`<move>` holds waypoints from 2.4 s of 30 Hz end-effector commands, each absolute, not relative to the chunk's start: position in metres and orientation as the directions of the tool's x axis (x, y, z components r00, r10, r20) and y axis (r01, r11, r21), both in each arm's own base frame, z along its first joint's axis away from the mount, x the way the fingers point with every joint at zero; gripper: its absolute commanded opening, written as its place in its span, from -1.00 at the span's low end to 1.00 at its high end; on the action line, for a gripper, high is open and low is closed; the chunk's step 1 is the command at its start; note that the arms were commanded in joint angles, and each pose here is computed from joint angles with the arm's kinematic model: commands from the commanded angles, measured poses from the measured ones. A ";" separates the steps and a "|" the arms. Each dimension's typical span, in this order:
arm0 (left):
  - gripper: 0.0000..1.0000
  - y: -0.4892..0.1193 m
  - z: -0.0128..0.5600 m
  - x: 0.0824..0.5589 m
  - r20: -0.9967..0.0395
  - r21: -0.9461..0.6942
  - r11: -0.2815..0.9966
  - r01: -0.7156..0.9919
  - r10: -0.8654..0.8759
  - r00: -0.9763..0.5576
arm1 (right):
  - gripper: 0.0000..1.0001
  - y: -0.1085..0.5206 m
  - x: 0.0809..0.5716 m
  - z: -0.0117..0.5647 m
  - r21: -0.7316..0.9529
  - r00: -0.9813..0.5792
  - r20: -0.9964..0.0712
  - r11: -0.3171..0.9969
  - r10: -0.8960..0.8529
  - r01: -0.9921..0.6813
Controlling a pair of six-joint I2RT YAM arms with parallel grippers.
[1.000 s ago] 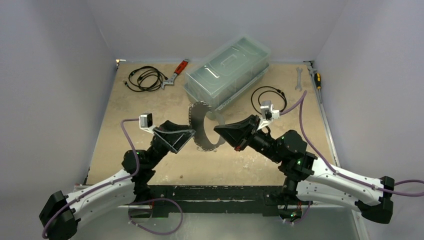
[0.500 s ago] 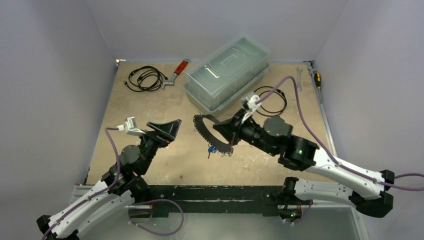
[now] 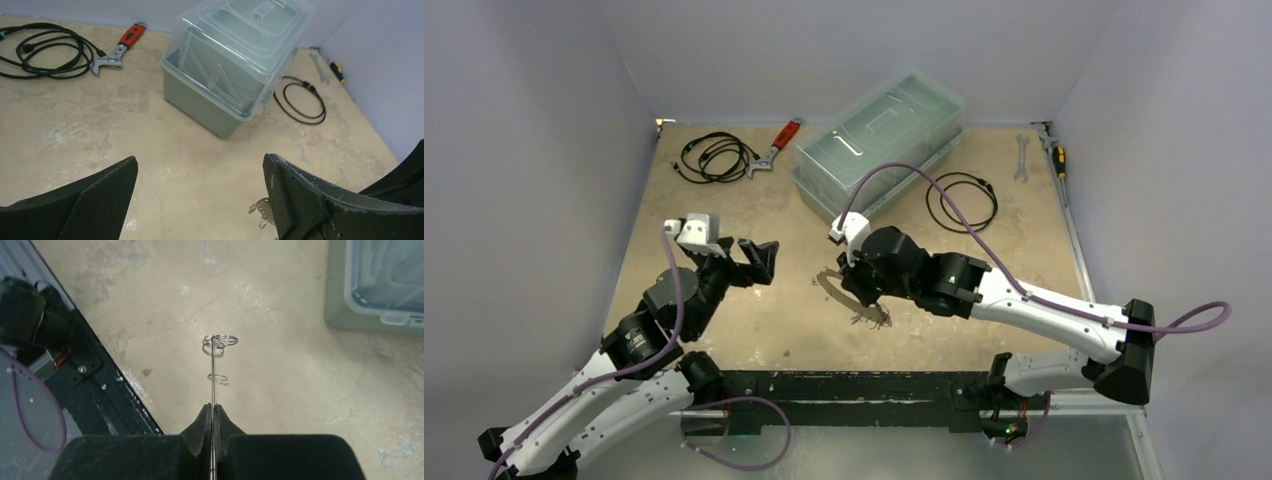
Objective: Put the keys on the keyring
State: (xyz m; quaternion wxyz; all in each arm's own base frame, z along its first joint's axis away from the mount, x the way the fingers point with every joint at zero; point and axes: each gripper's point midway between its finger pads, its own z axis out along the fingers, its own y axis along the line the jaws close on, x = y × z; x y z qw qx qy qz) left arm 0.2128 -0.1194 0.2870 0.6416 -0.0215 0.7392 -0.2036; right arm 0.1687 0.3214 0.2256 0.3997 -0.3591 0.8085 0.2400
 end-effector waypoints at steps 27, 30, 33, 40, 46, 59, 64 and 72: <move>0.41 -0.183 0.207 0.205 -0.920 -0.074 0.839 0.540 0.152 -0.362 | -1.00 0.282 0.171 0.191 -0.133 -0.405 -0.621 0.600 -0.671 -0.789; 0.42 -0.187 0.206 0.203 -0.920 -0.082 0.824 0.560 0.153 -0.361 | -1.00 0.289 0.168 0.181 -0.138 -0.379 -0.602 0.560 -0.702 -0.817; 0.42 -0.187 0.208 0.202 -0.920 -0.077 0.823 0.563 0.159 -0.359 | -1.00 0.288 0.167 0.182 -0.119 -0.399 -0.619 0.583 -0.676 -0.804; 0.45 -0.178 0.225 0.202 -0.947 -0.074 0.829 0.554 0.115 -0.300 | -1.00 0.315 0.163 0.220 0.023 -0.343 -0.821 0.574 -0.457 -0.819; 0.66 -0.164 0.239 0.205 -0.963 -0.073 0.863 0.500 0.069 -0.260 | -1.00 0.329 0.157 0.224 0.137 -0.364 -0.878 0.563 -0.312 -0.815; 0.89 -0.135 0.257 0.207 -0.981 -0.085 0.915 0.395 -0.007 -0.193 | -1.00 0.362 0.149 0.222 0.243 -0.396 -0.885 0.482 -0.245 -0.842; 0.89 -0.133 0.258 0.207 -0.981 -0.082 0.918 0.387 -0.006 -0.193 | -1.00 0.385 0.139 0.241 0.315 -0.417 -0.886 0.396 -0.203 -0.863; 0.88 -0.128 0.262 0.207 -0.983 -0.086 0.925 0.371 -0.019 -0.181 | -1.00 0.429 0.112 0.256 0.358 -0.421 -0.885 0.290 -0.196 -0.888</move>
